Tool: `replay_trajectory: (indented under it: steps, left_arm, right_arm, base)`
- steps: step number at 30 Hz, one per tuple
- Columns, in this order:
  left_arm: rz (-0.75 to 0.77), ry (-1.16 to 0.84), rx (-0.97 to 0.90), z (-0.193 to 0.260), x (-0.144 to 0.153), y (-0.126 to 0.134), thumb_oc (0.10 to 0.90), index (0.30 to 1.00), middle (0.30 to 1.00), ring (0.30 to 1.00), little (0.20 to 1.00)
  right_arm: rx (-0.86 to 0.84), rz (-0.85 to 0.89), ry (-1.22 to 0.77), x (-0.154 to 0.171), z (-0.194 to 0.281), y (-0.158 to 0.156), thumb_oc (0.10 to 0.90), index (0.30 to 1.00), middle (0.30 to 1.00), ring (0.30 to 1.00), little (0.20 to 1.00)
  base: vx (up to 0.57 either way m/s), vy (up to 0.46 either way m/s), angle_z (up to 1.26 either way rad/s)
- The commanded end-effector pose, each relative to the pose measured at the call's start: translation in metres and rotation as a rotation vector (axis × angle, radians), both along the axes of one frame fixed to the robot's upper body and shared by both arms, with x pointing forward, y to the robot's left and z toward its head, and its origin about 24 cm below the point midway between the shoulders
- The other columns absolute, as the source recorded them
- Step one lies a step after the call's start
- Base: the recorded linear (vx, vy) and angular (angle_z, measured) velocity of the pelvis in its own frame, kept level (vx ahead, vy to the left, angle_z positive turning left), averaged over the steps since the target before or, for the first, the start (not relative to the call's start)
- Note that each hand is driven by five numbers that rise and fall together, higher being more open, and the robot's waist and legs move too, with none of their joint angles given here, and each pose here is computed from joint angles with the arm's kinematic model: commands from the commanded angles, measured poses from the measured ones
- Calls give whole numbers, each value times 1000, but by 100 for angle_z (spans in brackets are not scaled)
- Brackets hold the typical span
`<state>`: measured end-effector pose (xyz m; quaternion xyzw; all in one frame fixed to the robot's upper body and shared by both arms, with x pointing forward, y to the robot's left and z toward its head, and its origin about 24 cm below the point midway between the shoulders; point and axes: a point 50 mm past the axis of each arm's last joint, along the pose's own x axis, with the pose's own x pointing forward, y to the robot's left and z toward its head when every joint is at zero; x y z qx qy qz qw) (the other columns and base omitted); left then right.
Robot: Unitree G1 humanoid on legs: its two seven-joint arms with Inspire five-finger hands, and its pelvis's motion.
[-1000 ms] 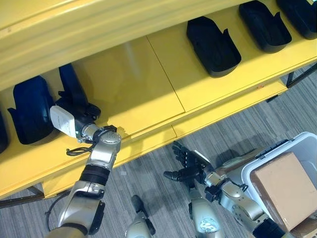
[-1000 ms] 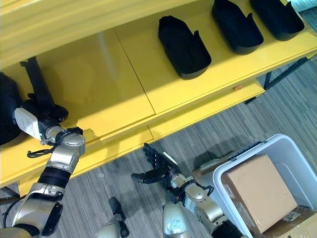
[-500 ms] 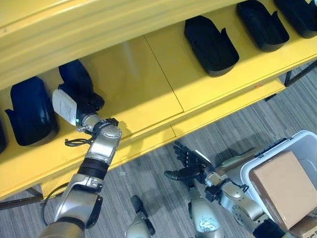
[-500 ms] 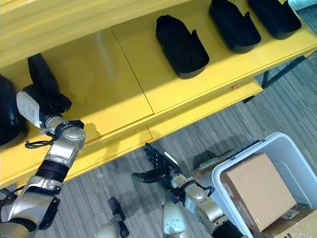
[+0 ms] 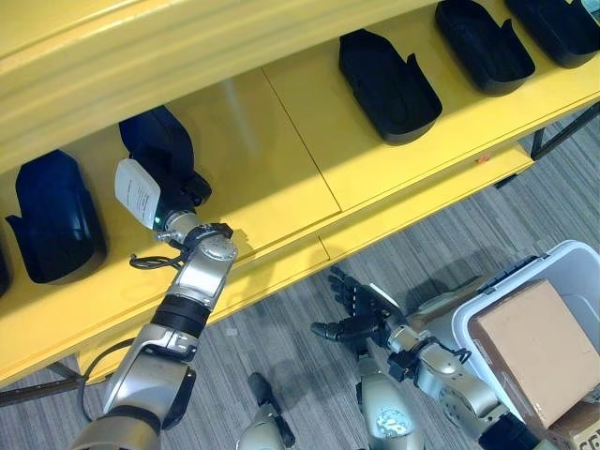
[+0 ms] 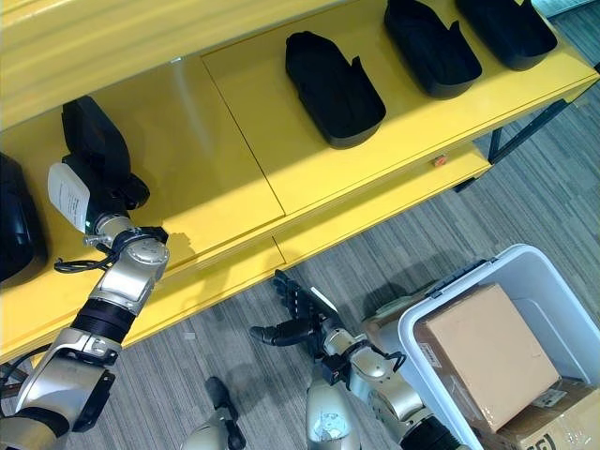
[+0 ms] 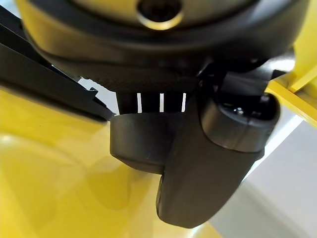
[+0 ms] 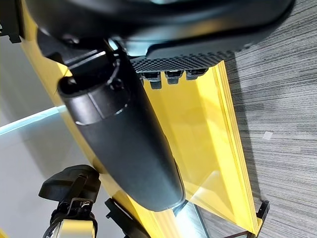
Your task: Move parts from the plastic box to the shelf.
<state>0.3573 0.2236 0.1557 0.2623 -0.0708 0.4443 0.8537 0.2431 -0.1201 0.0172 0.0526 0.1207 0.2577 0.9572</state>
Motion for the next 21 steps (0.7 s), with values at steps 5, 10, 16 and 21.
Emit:
replay_trajectory:
  steps: [5,10,16,21]
  left_arm:
    - [26,-129,241,46,1,9,400,300,300,300,300]
    - [33,-116,287,48,2,11,400,300,300,300,300]
    - [42,-64,370,51,2,16,400,300,300,300,300]
    - [56,-43,386,48,1,23,400,300,300,300,300]
  right_arm:
    - [197,70,-161,1,38,28,900,1000,1000,1000,1000]
    - [198,65,-165,3,39,27,900,1000,1000,1000,1000]
    - [192,62,-168,3,39,25,900,1000,1000,1000,1000]
    - [183,61,-167,4,38,23,900,1000,1000,1000,1000]
  base:
    - [0,0,0]
    - [0,0,0]
    - [0,0,0]
    - [0,0,0]
